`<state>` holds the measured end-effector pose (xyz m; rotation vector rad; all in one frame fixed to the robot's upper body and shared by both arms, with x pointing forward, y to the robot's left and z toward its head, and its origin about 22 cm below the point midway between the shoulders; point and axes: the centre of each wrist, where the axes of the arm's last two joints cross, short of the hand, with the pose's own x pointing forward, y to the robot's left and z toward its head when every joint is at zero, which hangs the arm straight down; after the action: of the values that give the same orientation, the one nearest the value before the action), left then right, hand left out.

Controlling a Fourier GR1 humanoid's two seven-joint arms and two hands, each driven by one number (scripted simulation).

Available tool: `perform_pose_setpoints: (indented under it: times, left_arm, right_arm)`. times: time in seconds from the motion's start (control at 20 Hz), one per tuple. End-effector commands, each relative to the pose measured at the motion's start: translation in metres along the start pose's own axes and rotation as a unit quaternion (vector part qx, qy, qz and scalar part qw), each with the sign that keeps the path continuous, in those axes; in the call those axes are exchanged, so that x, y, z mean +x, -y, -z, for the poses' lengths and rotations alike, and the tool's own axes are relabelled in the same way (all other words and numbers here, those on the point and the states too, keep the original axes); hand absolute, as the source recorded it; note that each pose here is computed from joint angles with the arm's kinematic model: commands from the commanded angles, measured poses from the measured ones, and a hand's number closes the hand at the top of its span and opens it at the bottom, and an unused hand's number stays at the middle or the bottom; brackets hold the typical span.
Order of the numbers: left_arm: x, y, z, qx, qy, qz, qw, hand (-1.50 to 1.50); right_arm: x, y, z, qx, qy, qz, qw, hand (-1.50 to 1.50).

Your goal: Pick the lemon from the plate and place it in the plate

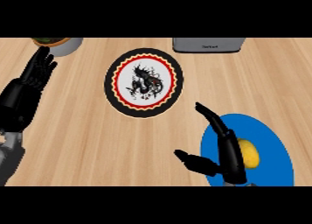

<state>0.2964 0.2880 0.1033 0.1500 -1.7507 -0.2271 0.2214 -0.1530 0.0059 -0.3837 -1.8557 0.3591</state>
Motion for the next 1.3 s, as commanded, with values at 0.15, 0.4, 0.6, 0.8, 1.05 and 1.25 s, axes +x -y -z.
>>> perform_pose_setpoints:
  times: [0.15,0.4,0.6,0.8,1.05,1.25]
  left_arm:
    - [0.014,0.018,-0.001,0.002,0.0,0.001,1.0,0.0]
    - [-0.006,0.004,-0.003,0.002,-0.008,0.001,1.0,0.0]
    - [-0.004,0.003,0.0,0.001,-0.014,-0.002,0.9999,0.0]
    - [-0.001,0.001,0.005,0.004,0.003,0.005,1.0,0.0]
    - [-0.002,0.015,-0.001,-0.009,0.0,-0.002,1.0,0.0]
    - [0.004,-0.006,0.011,-0.007,-0.003,0.002,1.0,0.0]
  right_arm:
    - [0.048,0.045,-0.002,-0.02,-0.004,-0.103,0.994,-1.5]
    - [0.046,0.075,0.015,0.054,-0.134,-0.247,0.958,-1.5]
    - [0.064,0.092,0.02,0.121,-0.214,-0.326,0.913,-1.5]
    - [0.077,0.09,0.018,0.21,-0.284,-0.367,0.861,-1.5]
    - [0.093,0.083,0.03,0.239,-0.333,-0.379,0.829,-1.5]
    - [0.098,0.086,0.043,0.228,-0.342,-0.395,0.822,-1.5]
